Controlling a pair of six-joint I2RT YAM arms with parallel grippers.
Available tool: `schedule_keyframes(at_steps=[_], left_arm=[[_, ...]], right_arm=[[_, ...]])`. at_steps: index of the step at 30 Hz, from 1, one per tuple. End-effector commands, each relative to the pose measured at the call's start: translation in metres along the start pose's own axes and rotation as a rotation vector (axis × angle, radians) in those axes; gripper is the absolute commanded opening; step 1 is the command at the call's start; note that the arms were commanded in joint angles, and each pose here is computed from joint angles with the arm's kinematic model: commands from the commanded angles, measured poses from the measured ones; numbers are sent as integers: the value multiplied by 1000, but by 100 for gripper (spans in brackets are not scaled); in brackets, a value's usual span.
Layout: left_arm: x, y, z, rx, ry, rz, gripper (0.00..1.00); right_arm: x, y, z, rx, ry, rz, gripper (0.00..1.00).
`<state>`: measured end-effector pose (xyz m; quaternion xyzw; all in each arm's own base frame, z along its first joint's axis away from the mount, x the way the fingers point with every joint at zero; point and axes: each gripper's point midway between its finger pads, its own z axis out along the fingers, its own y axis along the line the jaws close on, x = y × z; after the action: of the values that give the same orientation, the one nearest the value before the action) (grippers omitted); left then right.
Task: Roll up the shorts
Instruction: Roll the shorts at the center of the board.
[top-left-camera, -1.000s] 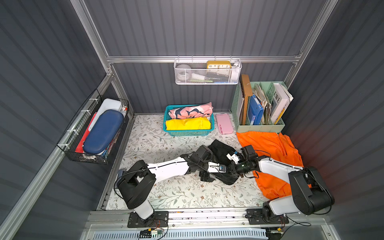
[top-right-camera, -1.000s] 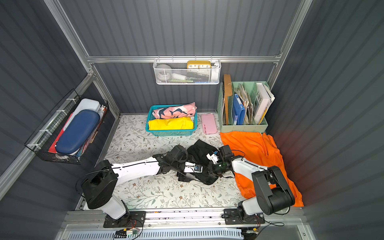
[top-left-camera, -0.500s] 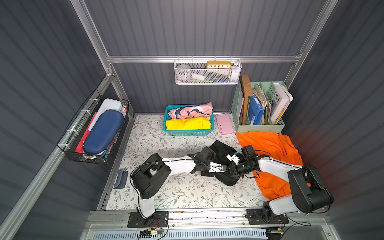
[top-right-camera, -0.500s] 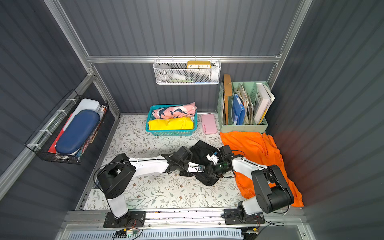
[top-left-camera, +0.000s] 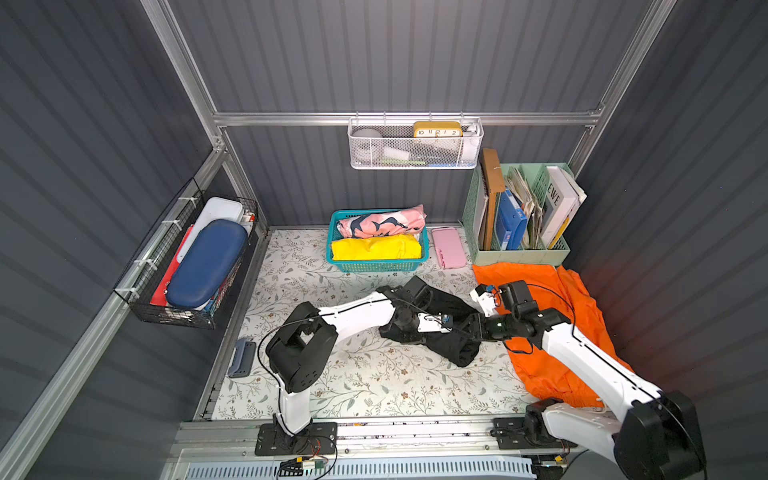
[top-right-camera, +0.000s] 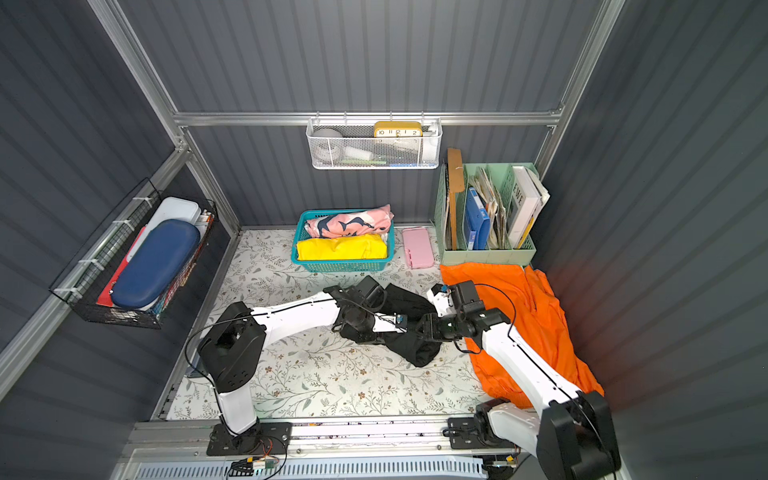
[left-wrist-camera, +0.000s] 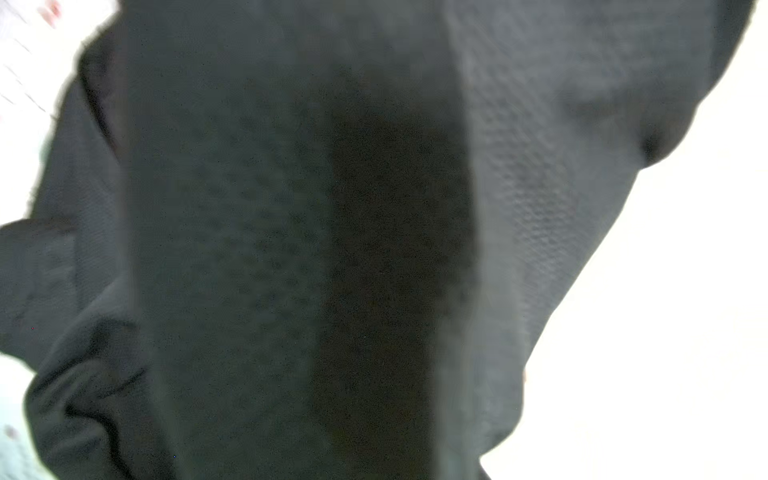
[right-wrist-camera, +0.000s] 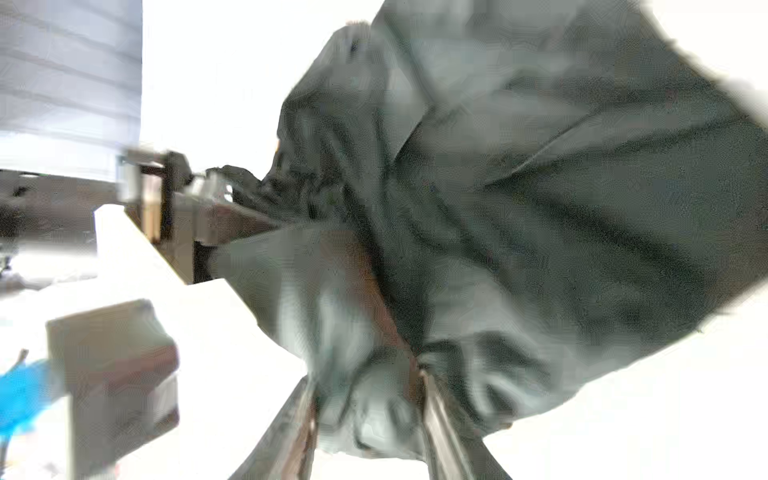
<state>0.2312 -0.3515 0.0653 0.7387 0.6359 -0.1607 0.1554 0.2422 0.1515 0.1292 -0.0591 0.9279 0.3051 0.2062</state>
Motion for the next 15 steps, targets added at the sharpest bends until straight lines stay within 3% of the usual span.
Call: schedule_keyframes(at_steps=[1, 6, 9, 12, 15], left_arm=[[25, -29, -17, 151, 143, -183, 25], [25, -43, -39, 262, 226, -337, 29], [14, -47, -40, 309, 185, -356, 31], [1, -51, -33, 387, 133, -369, 31], [3, -48, -13, 451, 127, -392, 33]], right_arm=[[-16, -6, -20, 90, -113, -128, 45], [-28, 17, -45, 57, -295, -385, 46], [-24, 30, -56, 63, -360, -572, 52], [-10, 43, -62, 58, -358, -768, 56], [15, 52, -59, 43, -275, -968, 57]])
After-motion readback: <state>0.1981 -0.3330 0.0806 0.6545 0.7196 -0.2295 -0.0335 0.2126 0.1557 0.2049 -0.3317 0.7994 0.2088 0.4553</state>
